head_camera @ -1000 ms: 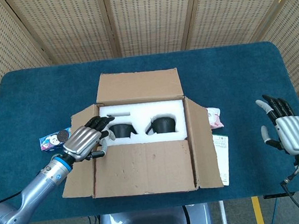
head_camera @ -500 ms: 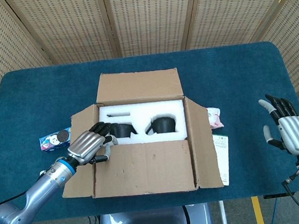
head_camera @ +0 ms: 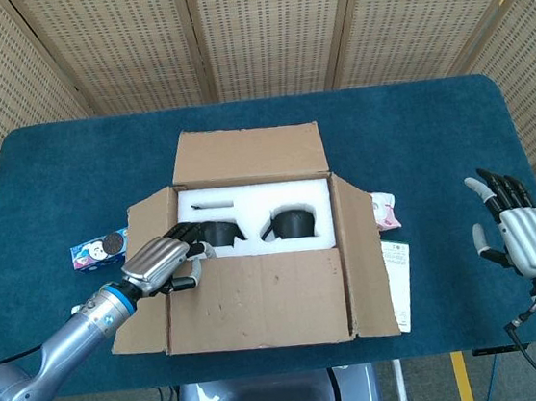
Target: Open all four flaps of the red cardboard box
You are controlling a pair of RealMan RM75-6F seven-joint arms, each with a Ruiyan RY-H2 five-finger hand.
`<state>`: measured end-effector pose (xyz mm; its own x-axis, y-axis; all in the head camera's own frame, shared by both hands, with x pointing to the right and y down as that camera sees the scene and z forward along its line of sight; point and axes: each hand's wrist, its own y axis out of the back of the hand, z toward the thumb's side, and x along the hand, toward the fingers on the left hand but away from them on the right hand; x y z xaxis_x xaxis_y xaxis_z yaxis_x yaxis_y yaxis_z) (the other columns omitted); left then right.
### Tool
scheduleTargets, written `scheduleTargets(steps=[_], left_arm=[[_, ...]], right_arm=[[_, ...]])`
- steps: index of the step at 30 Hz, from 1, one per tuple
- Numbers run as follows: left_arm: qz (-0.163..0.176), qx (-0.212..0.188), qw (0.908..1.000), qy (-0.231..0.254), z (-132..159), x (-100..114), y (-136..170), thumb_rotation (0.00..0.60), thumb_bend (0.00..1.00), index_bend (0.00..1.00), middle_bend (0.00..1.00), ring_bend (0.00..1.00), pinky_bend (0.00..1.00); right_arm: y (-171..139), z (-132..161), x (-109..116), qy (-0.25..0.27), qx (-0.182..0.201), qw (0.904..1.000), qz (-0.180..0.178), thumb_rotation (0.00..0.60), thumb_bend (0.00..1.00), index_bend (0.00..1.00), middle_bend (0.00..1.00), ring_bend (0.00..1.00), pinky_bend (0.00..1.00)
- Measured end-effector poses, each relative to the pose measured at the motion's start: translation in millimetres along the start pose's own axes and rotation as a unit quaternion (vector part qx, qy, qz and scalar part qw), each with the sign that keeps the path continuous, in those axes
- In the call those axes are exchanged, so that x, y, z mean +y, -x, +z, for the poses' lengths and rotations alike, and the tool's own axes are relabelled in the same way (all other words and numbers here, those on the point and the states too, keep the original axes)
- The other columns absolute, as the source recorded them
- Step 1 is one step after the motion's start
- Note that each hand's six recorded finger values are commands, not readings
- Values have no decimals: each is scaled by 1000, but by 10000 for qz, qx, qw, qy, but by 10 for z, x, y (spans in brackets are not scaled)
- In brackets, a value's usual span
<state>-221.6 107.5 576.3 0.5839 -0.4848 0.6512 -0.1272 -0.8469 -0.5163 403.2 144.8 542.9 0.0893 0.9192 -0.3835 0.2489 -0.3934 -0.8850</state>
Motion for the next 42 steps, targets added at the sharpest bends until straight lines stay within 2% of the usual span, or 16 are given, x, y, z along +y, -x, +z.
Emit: scheduleTargets(steps=[6,12,28,34,42], left_arm=[[-206,-112,9970,734,87,48,90,137,788,363,42,0,0],[-325,-299,9892,1399,182,118,190,135,788,363,42,0,0],[-585,-984,9730,2004,318,265,507,136,787,363,42,0,0],[-843,-1352,9615,2241,349,282,639,136,788,363,42,0,0],[-1313,-1876,9396,2543,415,304,855,135,788,363,42,0,0]], right_arm=[[6,6,-14,-7,-9,10000,28,600,646,89,28,0,0],[13,-1,-55,3,-40,9999,97,600,646,89,28,0,0],[59,32,-50,-56,-9,9999,125,600,646,89,28,0,0],[78,54,-39,-76,6,9999,122,600,646,89,27,0,0],[74,66,-39,-65,0,9999,135,600,646,89,27,0,0]])
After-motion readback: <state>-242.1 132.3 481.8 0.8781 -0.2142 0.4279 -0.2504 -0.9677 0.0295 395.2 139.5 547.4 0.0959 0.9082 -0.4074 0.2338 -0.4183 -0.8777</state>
